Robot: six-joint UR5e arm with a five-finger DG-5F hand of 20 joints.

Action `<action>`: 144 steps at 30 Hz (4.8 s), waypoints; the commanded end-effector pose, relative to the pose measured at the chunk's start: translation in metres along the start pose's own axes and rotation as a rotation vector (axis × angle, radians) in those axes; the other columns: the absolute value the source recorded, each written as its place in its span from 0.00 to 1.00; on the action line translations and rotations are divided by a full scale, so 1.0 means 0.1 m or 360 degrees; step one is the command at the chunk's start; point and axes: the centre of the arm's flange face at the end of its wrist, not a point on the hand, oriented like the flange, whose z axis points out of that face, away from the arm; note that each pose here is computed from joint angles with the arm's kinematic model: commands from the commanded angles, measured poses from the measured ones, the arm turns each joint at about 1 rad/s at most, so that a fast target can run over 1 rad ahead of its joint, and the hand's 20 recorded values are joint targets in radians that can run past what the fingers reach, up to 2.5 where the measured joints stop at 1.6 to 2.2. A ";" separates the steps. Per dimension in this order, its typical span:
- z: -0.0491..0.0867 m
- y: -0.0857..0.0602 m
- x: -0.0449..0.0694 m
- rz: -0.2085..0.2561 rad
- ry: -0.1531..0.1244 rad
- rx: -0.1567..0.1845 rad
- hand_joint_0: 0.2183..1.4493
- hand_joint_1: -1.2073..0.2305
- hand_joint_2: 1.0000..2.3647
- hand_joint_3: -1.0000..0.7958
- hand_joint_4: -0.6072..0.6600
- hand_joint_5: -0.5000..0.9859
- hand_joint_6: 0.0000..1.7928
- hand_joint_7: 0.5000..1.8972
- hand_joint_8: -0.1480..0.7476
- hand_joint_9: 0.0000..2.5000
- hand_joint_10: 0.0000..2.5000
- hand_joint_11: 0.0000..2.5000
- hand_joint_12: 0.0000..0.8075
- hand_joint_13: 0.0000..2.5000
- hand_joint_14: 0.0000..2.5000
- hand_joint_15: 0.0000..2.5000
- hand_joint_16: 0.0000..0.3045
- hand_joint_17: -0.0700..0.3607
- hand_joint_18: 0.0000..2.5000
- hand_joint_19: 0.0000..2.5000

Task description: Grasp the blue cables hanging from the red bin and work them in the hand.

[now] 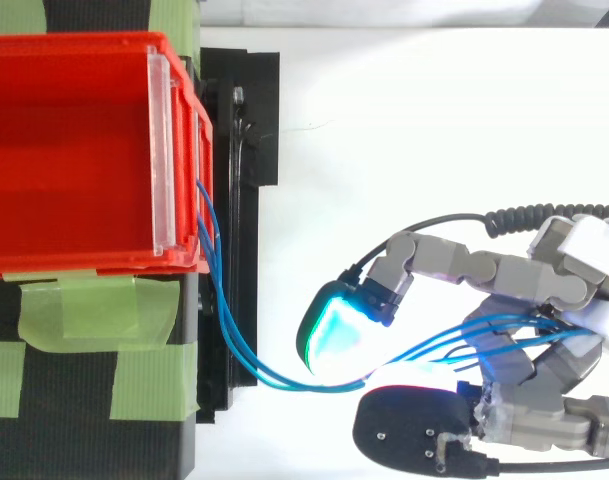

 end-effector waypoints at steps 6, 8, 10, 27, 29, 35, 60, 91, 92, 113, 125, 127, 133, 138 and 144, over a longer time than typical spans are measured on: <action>0.00 0.00 -0.01 0.0001 -0.0001 -0.0001 0.86 0.40 0.01 0.80 0.62 0.66 0.02 0.69 0.81 0.68 1.00 1.00 0.87 0.84 1.00 0.86 0.69 0.53 1.00 0.31; 0.00 0.00 -0.01 0.0001 -0.0001 -0.0001 0.87 0.40 0.01 0.80 0.60 0.67 0.04 0.69 0.81 0.68 1.00 1.00 0.87 0.84 1.00 0.86 0.69 0.53 1.00 0.31; 0.00 0.00 0.00 -0.0001 -0.0001 0.0001 0.82 0.39 0.01 0.69 0.61 0.67 0.04 0.69 0.81 0.68 1.00 1.00 0.87 0.84 1.00 0.86 0.69 0.53 1.00 0.31; 0.00 0.01 0.01 0.0011 -0.0001 -0.0009 0.69 0.41 0.02 0.43 0.71 0.60 0.01 0.58 0.81 0.68 1.00 1.00 0.87 0.84 1.00 0.86 0.69 0.53 1.00 0.31; 0.00 0.01 0.01 0.0008 -0.0001 -0.0010 0.81 0.41 0.01 0.65 0.70 0.65 0.01 0.59 0.81 0.68 1.00 1.00 0.87 0.84 1.00 0.86 0.69 0.53 1.00 0.31; 0.01 0.02 0.02 0.0003 -0.0003 -0.0019 0.63 0.41 0.02 0.35 0.75 0.60 0.01 0.55 0.81 0.68 1.00 1.00 0.87 0.84 1.00 0.86 0.69 0.53 1.00 0.31; 0.01 0.02 0.02 -0.0004 -0.0005 -0.0019 0.79 0.39 0.01 0.64 0.74 0.66 0.01 0.50 0.81 0.68 1.00 1.00 0.87 0.84 1.00 0.86 0.69 0.53 1.00 0.31; 0.00 0.02 0.04 -0.0004 0.0002 -0.0020 0.88 0.40 0.01 0.73 0.70 0.67 0.01 0.48 0.81 0.68 1.00 1.00 0.87 0.84 1.00 0.86 0.69 0.53 1.00 0.31; 0.00 0.02 0.04 -0.0004 0.0002 -0.0020 0.89 0.40 0.01 0.72 0.69 0.68 0.01 0.48 0.81 0.68 1.00 1.00 0.87 0.84 1.00 0.86 0.69 0.53 1.00 0.31; -0.01 0.03 0.04 0.0001 0.0002 -0.0022 0.88 0.40 0.02 0.67 0.69 0.64 0.01 0.44 0.81 0.68 1.00 1.00 0.87 0.84 1.00 0.86 0.69 0.53 1.00 0.31; 0.00 0.02 0.04 0.0001 0.0004 -0.0022 0.91 0.41 0.02 0.67 0.68 0.66 0.01 0.43 0.81 0.68 1.00 1.00 0.87 0.84 1.00 0.86 0.69 0.53 1.00 0.31; -0.01 0.03 0.04 0.0003 0.0004 -0.0024 0.86 0.39 0.02 0.56 0.69 0.65 0.01 0.44 0.81 0.68 1.00 1.00 0.87 0.84 1.00 0.86 0.69 0.53 1.00 0.31; 0.00 0.02 0.05 0.0009 0.0003 -0.0027 0.84 0.42 0.01 0.28 0.71 0.59 0.01 0.42 0.81 0.68 1.00 1.00 0.87 0.84 1.00 0.86 0.69 0.53 1.00 0.31; 0.00 0.03 0.05 0.0015 0.0002 -0.0031 0.81 0.38 0.01 0.53 0.70 0.63 0.01 0.45 0.81 0.68 1.00 1.00 0.87 0.84 1.00 0.86 0.69 0.53 1.00 0.31; 0.00 0.03 0.05 0.0015 0.0002 -0.0031 0.79 0.40 0.02 0.42 0.71 0.59 0.01 0.43 0.81 0.68 1.00 1.00 0.87 0.84 1.00 0.86 0.69 0.53 1.00 0.31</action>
